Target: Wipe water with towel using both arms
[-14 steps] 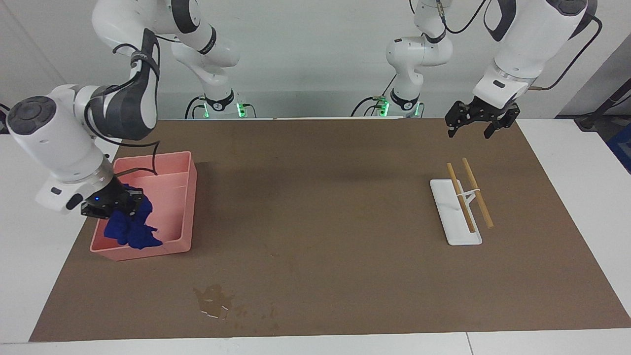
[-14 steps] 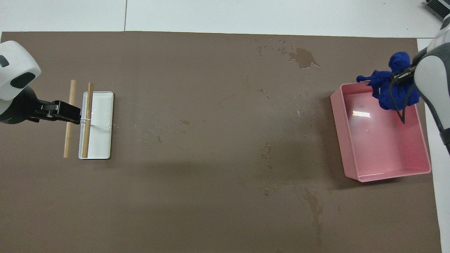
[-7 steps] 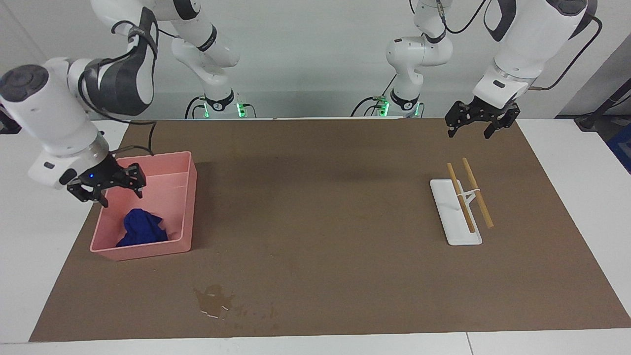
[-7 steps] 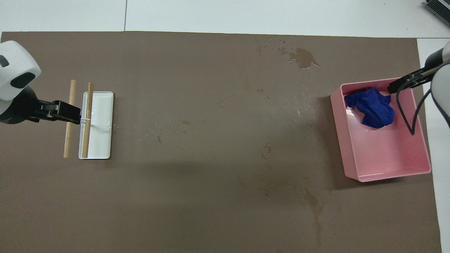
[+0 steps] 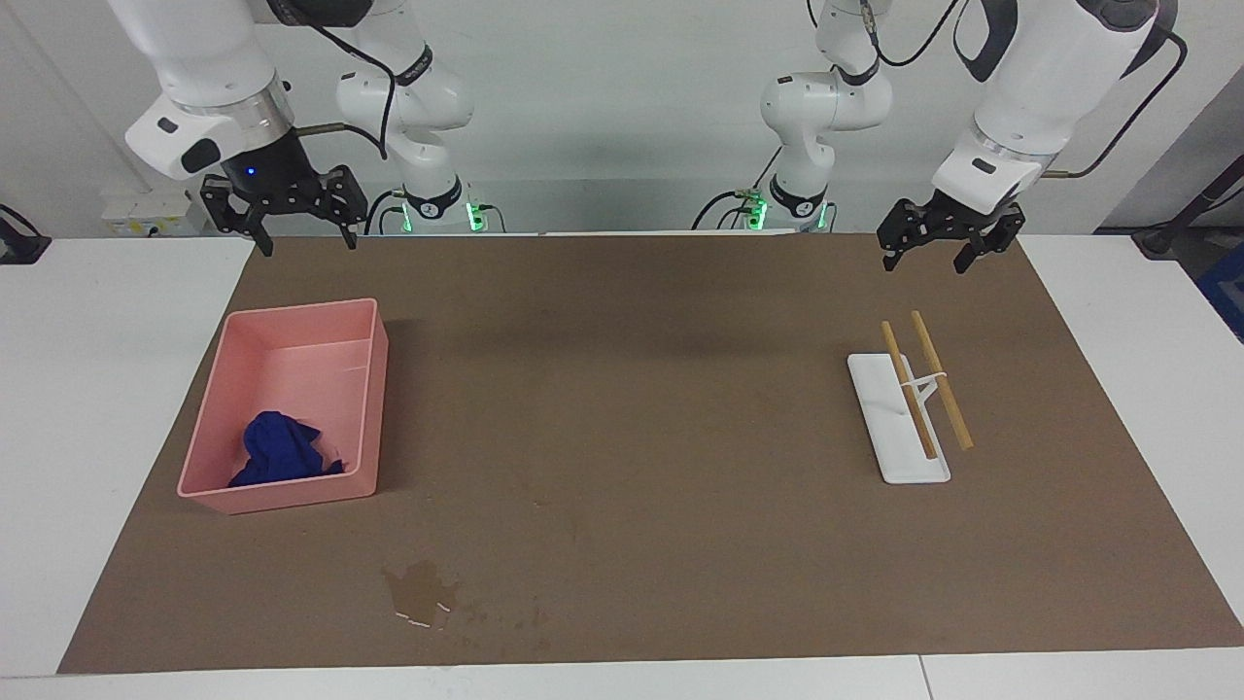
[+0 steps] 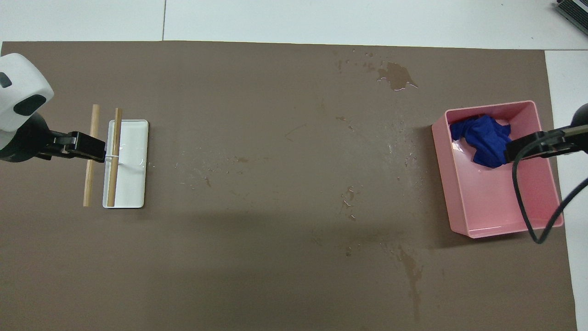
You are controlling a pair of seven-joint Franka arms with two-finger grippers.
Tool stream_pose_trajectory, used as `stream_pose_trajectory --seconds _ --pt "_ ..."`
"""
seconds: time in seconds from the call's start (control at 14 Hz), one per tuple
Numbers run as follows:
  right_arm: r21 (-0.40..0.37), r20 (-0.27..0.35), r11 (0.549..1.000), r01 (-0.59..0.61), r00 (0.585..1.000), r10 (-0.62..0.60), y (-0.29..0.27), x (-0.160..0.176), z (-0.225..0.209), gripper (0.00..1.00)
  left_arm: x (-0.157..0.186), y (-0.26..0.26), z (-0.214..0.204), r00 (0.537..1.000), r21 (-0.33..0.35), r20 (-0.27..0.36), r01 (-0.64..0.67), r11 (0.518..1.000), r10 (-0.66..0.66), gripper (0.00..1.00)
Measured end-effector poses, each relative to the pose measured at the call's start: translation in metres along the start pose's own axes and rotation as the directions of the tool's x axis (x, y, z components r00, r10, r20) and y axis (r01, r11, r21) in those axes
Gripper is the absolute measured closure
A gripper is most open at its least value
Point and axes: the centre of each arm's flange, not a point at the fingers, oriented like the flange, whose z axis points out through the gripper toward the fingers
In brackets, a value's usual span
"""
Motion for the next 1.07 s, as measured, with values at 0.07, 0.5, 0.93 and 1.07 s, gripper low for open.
stream_pose_trajectory --seconds 0.07,0.5,0.93,1.07 --pt "0.000 0.023 1.000 -0.004 1.000 0.004 0.001 -0.010 -0.004 0.00 0.000 0.000 0.000 1.000 0.000 0.000 0.000 1.000 0.000 0.00" --pt "-0.002 0.087 1.000 -0.005 0.996 0.005 -0.003 -0.040 0.000 0.00 0.000 0.000 0.000 1.000 0.000 0.000 0.000 1.000 0.000 0.00" --pt "0.050 0.089 0.999 0.009 0.996 -0.014 -0.012 -0.039 0.003 0.00 0.000 0.000 0.000 1.000 0.000 0.000 0.000 1.000 0.000 0.00" --pt "0.058 0.083 0.998 0.012 0.996 -0.017 -0.014 -0.041 0.000 0.00 0.000 0.000 0.000 1.000 0.000 0.000 0.000 1.000 0.000 0.00"
